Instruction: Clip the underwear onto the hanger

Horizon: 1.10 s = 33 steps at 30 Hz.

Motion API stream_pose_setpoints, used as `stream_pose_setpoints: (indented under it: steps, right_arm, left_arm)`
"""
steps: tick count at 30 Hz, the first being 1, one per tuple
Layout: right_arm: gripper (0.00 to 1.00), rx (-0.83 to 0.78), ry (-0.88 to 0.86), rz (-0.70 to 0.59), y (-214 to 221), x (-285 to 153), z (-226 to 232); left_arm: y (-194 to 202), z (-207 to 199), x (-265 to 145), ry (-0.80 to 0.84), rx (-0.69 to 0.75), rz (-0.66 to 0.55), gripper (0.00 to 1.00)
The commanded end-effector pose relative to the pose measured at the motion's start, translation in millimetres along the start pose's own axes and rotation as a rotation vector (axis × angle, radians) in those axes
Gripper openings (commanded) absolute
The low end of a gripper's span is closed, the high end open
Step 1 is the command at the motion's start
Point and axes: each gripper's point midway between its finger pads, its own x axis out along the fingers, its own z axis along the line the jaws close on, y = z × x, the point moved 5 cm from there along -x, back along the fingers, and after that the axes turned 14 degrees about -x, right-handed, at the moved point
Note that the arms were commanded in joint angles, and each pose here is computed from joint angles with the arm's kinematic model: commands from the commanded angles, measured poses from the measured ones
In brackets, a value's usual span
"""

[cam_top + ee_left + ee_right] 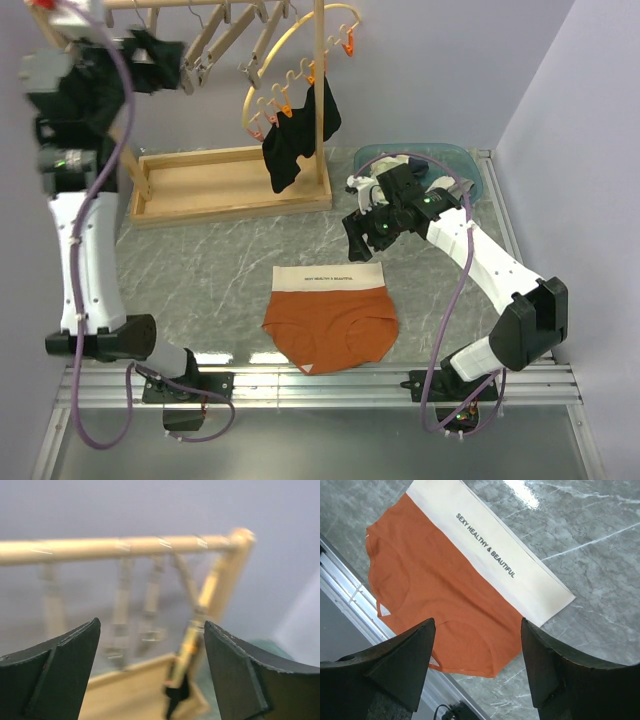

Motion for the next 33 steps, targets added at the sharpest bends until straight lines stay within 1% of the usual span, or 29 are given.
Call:
stream_pose_setpoints:
  steps: [1, 3, 4, 9, 11, 12, 13, 15, 16, 19, 25, 29, 33]
  right_arm:
    - [0.76, -0.01, 0.009, -0.058, -6, -14, 3]
    - [0.76, -0.011, 0.001, -0.059, -6, -14, 4]
    - [0.76, -0.01, 0.001, -0.06, -6, -14, 4]
    - [0.76, -0.007, -0.005, -0.056, -3, -13, 5]
    - [0.76, -0.004, -0.012, -0.059, -3, -13, 6]
    - [0.76, -0.002, -0.016, -0.059, -2, -14, 7]
    - [0.76, -0.002, -0.02, -0.061, -2, -14, 8]
    - [0.76, -0.002, -0.021, -0.061, -2, -13, 8]
    - [0.76, -0.002, -0.023, -0.062, -2, -14, 8]
    - [0.76, -0.002, -0.031, -0.061, 0, -12, 9]
    - [0.76, 0.004, -0.05, -0.055, -1, -9, 9]
    - [0.76, 0.008, -0.052, -0.054, -1, -7, 9]
    - [0.76, 0.012, -0.057, -0.05, -1, -6, 9]
  left_arm:
    - [-63, 5, -54, -0.069, 0.134, -0.143, 0.91]
    - [-65, 20, -64, -0.116, 0.167, -0.126, 0.92]
    - [-68, 36, -71, -0.153, 0.176, -0.117, 0.91]
    - [-81, 84, -96, -0.303, 0.218, -0.12, 0.9]
    - [-93, 99, -106, -0.372, 0.259, -0.138, 0.9]
    - [-94, 114, -105, -0.395, 0.255, -0.125, 0.9]
    - [-105, 125, -117, -0.439, 0.264, -0.144, 0.89]
    - [-107, 138, -120, -0.423, 0.244, -0.127, 0.88]
    - [-111, 144, -125, -0.436, 0.254, -0.13, 0.88]
    - [-113, 153, -122, -0.432, 0.284, -0.125, 0.88]
    - [-95, 193, -110, -0.444, 0.267, -0.054, 0.87]
    - [-88, 207, -106, -0.44, 0.26, -0.05, 0.87]
    - [-80, 222, -97, -0.414, 0.212, -0.025, 0.88]
